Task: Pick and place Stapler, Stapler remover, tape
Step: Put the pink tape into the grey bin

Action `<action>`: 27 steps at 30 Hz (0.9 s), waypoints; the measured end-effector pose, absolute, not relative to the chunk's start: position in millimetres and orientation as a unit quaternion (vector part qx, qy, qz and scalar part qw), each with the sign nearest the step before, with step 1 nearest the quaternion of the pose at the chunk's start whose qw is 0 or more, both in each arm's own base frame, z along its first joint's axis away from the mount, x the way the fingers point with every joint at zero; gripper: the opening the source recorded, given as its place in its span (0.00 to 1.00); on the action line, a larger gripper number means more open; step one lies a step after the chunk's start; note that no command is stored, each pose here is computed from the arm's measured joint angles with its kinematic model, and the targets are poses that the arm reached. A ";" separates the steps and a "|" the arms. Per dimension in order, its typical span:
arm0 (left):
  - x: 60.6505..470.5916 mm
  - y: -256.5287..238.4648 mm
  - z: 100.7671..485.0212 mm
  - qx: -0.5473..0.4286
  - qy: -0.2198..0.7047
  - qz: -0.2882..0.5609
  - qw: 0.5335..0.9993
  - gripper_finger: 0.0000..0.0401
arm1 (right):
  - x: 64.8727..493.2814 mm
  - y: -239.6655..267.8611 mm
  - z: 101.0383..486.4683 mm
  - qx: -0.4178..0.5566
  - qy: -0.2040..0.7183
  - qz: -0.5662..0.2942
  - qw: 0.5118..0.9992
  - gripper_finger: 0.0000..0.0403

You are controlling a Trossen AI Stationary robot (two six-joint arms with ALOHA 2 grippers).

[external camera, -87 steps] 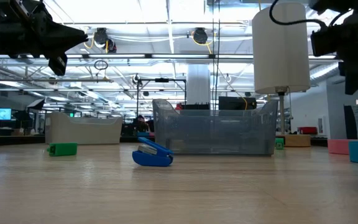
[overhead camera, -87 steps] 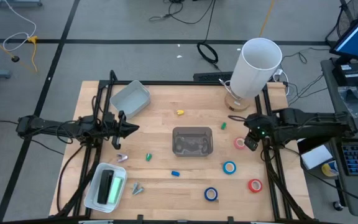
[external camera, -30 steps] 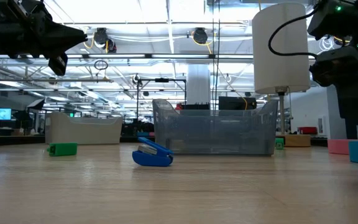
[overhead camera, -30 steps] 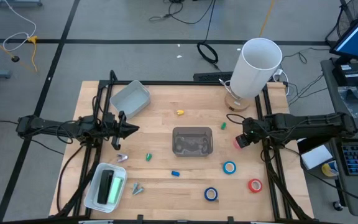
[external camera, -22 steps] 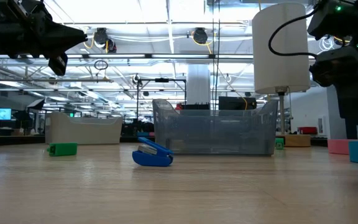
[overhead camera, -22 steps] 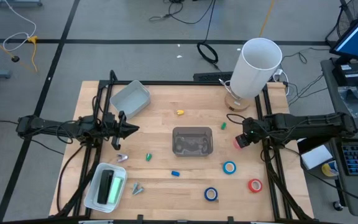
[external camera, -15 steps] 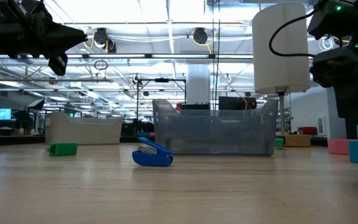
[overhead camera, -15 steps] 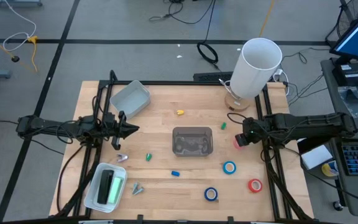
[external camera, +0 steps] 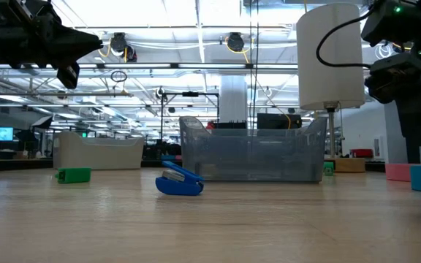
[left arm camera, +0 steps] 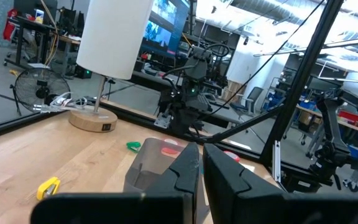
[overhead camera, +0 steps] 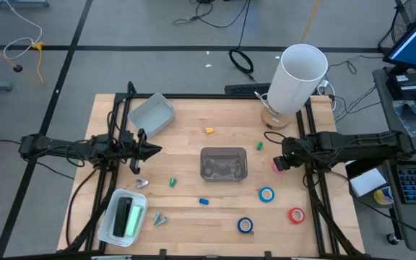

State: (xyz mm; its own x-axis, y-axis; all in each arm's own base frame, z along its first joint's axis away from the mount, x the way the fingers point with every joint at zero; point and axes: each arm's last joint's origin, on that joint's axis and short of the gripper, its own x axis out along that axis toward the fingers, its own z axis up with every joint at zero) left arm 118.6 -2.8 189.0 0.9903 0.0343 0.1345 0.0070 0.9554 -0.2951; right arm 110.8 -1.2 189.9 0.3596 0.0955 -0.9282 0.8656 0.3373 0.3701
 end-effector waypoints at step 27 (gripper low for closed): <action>118.6 -2.8 189.0 -0.145 -0.069 0.008 0.987 0.06 | 109.2 -5.0 189.2 0.557 0.412 -0.399 0.600 0.38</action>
State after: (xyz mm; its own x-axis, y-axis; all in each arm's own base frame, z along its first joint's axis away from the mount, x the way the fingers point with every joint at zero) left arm 118.6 -2.8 189.0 0.9902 0.0355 0.1348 0.0049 0.9576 -0.2880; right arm 109.2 -5.0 189.2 0.3417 -0.0197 -0.9396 0.9385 0.0605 0.3400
